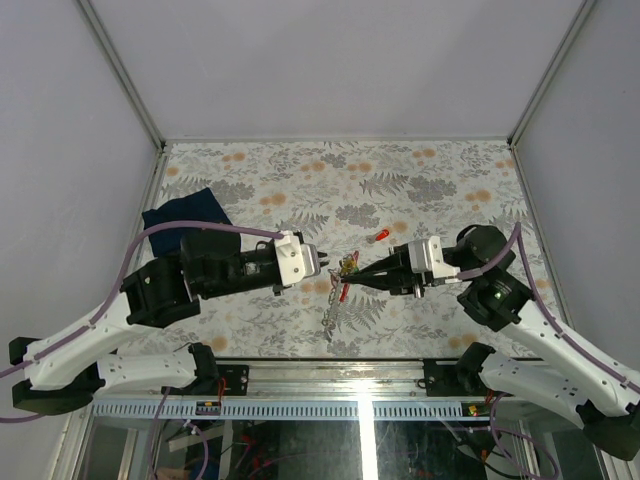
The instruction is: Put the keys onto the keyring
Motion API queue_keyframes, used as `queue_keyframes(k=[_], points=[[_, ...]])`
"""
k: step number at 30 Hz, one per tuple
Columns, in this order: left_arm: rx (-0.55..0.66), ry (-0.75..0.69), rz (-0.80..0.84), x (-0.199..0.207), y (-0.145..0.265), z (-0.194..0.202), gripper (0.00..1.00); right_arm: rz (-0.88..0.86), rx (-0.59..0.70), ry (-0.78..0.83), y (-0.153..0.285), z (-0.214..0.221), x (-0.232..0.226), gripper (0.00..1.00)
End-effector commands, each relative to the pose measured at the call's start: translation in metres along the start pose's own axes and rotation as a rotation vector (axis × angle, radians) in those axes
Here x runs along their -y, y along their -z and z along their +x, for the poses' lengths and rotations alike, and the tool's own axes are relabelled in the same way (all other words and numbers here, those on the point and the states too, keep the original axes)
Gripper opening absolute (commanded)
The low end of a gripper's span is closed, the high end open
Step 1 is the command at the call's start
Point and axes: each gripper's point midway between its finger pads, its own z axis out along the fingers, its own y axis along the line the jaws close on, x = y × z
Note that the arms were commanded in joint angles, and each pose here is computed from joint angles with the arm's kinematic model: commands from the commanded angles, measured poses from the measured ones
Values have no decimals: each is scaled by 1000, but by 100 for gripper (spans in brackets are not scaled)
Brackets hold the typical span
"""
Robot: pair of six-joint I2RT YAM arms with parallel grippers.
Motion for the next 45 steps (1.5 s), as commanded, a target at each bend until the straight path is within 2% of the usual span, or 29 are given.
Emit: queue_keyframes(k=[1,12,25,35,45], points=[[90,20,-47,-9,0,-19,15,38,-11,201,6,-27,11,0],[99,49,-65,-10,-1,-14,15,104,-147,396,15,-21,26,0],[94,78,-82,-13,-1,-9,16,136,-260,534,16,-17,31,0],[106,114,-96,-11,0,-2,17,154,-310,665,15,-19,35,0],[128,172,-138,-12,3,6,24,151,-305,853,13,-28,36,0]])
